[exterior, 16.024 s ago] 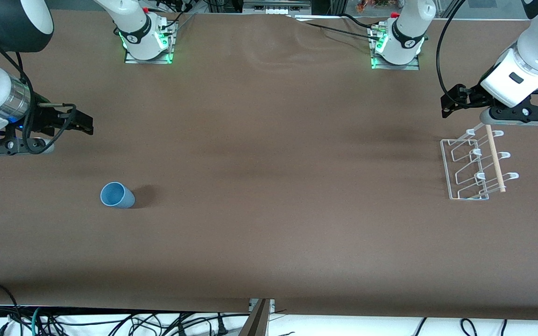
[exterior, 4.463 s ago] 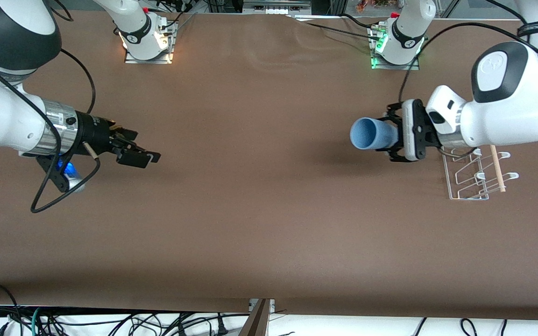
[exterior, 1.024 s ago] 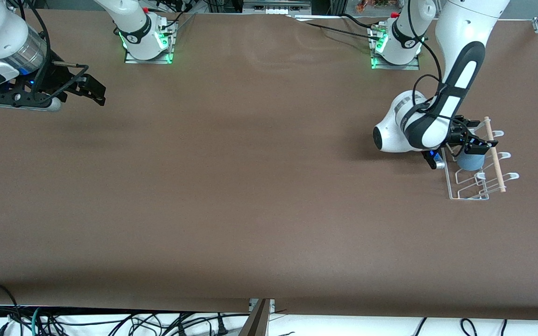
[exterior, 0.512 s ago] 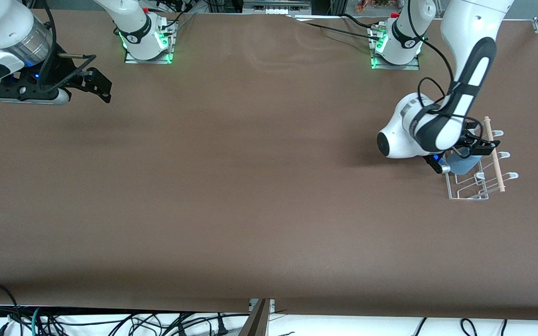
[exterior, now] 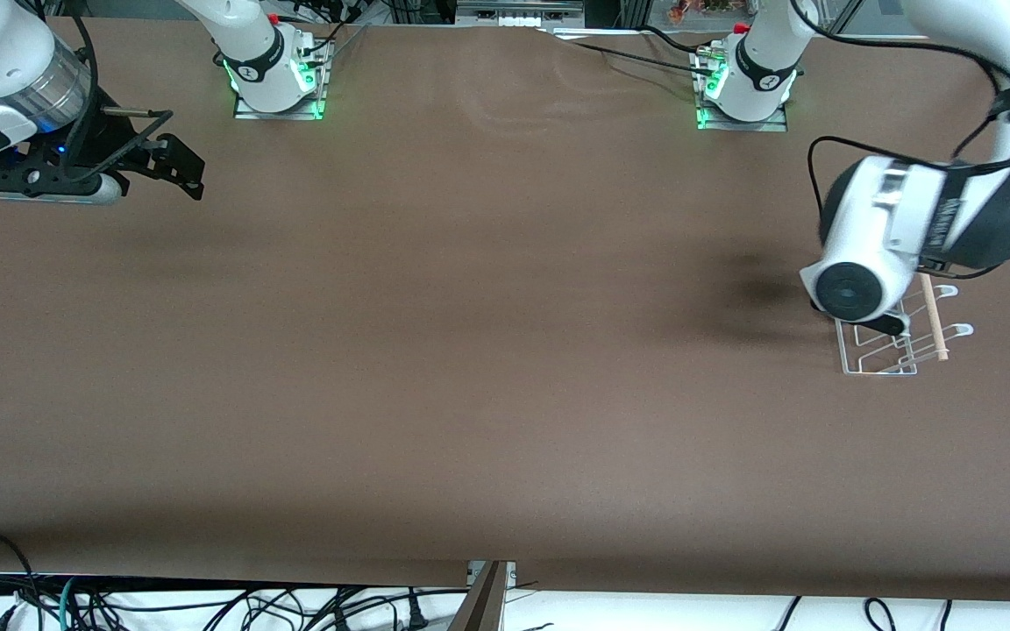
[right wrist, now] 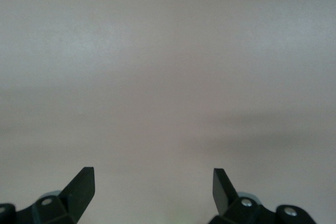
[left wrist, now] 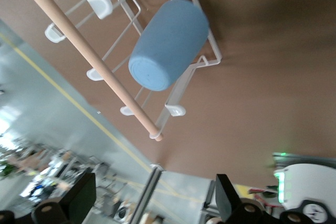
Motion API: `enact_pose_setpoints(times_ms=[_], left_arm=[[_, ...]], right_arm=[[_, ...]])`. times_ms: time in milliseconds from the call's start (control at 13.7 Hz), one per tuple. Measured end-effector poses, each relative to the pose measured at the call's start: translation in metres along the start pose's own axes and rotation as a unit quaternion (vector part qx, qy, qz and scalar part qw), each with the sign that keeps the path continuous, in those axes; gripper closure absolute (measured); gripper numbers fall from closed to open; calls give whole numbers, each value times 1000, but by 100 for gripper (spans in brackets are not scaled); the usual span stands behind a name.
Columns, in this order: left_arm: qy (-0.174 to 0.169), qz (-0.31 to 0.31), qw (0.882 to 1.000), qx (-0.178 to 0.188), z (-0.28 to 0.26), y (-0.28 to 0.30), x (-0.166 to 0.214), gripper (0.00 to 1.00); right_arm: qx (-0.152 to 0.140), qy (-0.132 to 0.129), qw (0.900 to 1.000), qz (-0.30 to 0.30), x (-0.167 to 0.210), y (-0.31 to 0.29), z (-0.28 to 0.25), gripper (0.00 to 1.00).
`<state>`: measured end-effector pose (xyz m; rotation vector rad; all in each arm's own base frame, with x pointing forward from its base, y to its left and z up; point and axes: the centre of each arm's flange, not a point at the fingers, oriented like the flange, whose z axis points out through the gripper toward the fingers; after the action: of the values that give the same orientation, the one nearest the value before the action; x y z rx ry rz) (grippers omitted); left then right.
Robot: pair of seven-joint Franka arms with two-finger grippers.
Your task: Transfer cup to left arm and place on rack
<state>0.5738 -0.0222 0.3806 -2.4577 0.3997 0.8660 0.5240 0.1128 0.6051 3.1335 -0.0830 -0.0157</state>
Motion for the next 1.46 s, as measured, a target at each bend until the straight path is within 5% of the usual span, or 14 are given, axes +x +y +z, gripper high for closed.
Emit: enact_pose_setpoints(times_ms=[220,512,805,1244,1463], left_arm=[[61,-20,995,-81,-46,-15,-13,0],[144,-65,973,-165,-117,-27,-41,0],[194,-99,956,-195,-164,-26,-71,0],[214,-109,946,-218,-176,-42,-96,0],[263,-130,928,-229,-182,-59,-103,0]], right_arm=[[-2,-2,1000,2,2,2,2,0],[-4,-1,1000,2,2,3,2,0],[-4,-1,1000,2,2,3,2,0],[-5,-2,1000,2,3,2,4,0],[-5,-3,1000,1,3,2,5,0]])
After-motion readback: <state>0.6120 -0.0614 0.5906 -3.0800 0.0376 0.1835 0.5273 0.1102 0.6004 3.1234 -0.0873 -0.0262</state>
